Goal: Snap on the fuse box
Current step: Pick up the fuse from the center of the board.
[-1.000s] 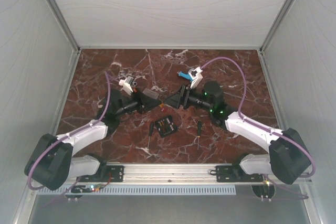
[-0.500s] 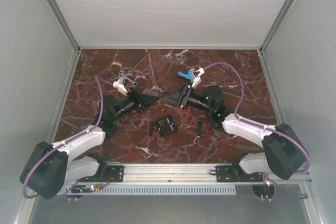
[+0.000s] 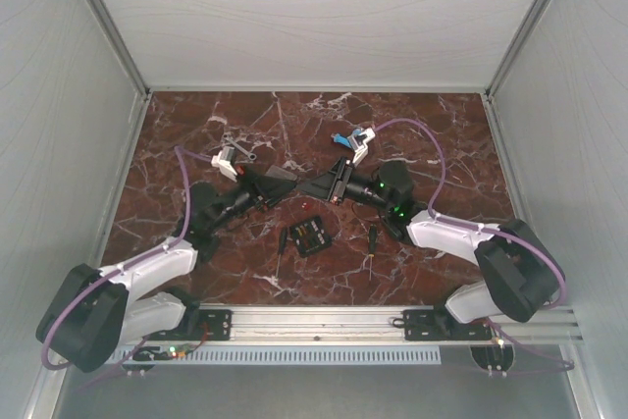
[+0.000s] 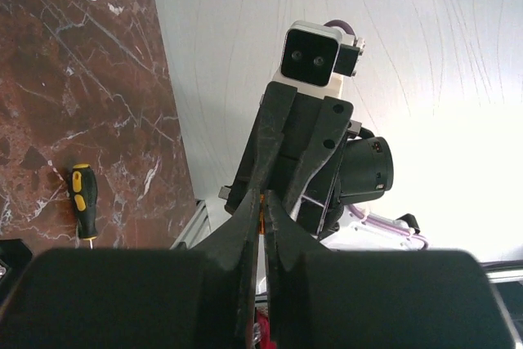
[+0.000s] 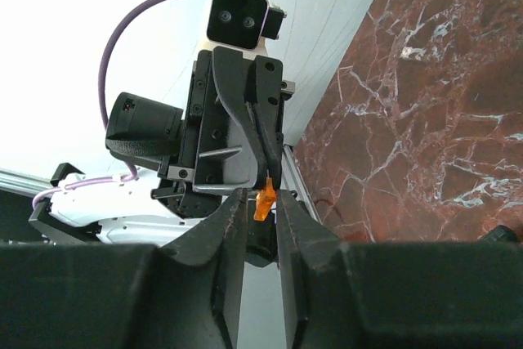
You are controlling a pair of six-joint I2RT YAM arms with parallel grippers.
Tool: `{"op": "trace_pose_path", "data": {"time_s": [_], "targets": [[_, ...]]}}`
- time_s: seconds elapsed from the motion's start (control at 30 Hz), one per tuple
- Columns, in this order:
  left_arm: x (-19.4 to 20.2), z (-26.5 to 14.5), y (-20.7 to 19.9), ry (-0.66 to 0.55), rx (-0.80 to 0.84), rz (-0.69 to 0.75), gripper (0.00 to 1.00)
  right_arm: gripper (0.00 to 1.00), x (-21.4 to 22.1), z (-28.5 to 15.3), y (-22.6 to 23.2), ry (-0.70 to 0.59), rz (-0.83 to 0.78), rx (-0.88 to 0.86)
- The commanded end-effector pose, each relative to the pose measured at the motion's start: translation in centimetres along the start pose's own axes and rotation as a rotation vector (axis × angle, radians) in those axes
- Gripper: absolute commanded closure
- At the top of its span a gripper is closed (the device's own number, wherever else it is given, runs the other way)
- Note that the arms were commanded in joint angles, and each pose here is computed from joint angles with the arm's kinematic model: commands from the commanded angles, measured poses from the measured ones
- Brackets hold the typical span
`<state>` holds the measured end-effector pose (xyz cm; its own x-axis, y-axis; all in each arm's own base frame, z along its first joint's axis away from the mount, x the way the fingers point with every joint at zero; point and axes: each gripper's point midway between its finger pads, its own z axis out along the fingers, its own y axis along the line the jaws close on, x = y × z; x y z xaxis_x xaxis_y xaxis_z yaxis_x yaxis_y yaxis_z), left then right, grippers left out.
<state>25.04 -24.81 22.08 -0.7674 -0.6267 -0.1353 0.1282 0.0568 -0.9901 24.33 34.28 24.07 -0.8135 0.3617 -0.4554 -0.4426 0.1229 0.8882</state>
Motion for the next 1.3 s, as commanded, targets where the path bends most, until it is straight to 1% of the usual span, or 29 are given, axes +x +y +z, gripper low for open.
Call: {"op": "trace_pose_path", "data": {"time_s": [0.0, 0.13, 0.17, 0.33, 0.43, 0.57, 0.63, 0.67, 0.87, 0.93, 1.07, 1.27], "targets": [[-0.3, -0.2, -2.9, -0.022, 0.118, 0.020, 1.00, 0.86, -0.8, 0.2, 2.3, -0.024, -0.042, -0.083], [-0.1, -0.3, -2.6, -0.018, 0.114, 0.013, 1.00, 1.00, -0.9, 0.2, 2.2, -0.022, -0.053, -0.078], [-0.1, -0.4, -2.3, -0.019, 0.108, 0.012, 0.99, 1.00, -0.9, 0.1, 2.0, -0.020, -0.056, -0.073], [-0.3, -0.8, -0.5, -0.027, 0.051, 0.028, 0.81, 1.00, -1.1, -0.7, 0.7, 0.012, -0.083, -0.016], [-0.5, -1.1, 1.7, -0.014, -0.034, 0.057, 0.74, 1.00, -0.9, -1.3, -0.5, 0.059, -0.113, 0.056], [-0.6, -1.5, 5.2, 0.023, -0.187, 0.130, 0.66, 1.00, -0.4, -1.9, -1.9, 0.166, -0.191, 0.166], [-0.5, -1.8, 7.3, 0.049, -0.298, 0.163, 0.64, 1.00, 0.1, -2.4, -3.2, 0.224, -0.215, 0.247], [-0.7, -1.8, 7.9, 0.057, -0.329, 0.188, 0.62, 1.00, 0.5, -2.9, -4.0, 0.257, -0.213, 0.299], [-1.9, -1.5, 10.6, 0.089, -0.469, 0.327, 0.49, 1.00, 0.8, -4.4, -6.1, 0.380, -0.275, 0.460], [-2.2, -1.0, 11.4, 0.116, -0.502, 0.346, 0.47, 1.00, 1.0, -4.8, -6.9, 0.418, -0.291, 0.518], [-2.0, 0.3, 13.0, 0.185, -0.528, 0.343, 0.44, 1.00, 1.2, -5.7, -8.2, 0.449, -0.328, 0.617], [-1.0, 2.3, 14.7, 0.277, -0.546, 0.360, 0.45, 1.00, 2.6, -5.9, -10.0, 0.538, -0.347, 0.721]]}}
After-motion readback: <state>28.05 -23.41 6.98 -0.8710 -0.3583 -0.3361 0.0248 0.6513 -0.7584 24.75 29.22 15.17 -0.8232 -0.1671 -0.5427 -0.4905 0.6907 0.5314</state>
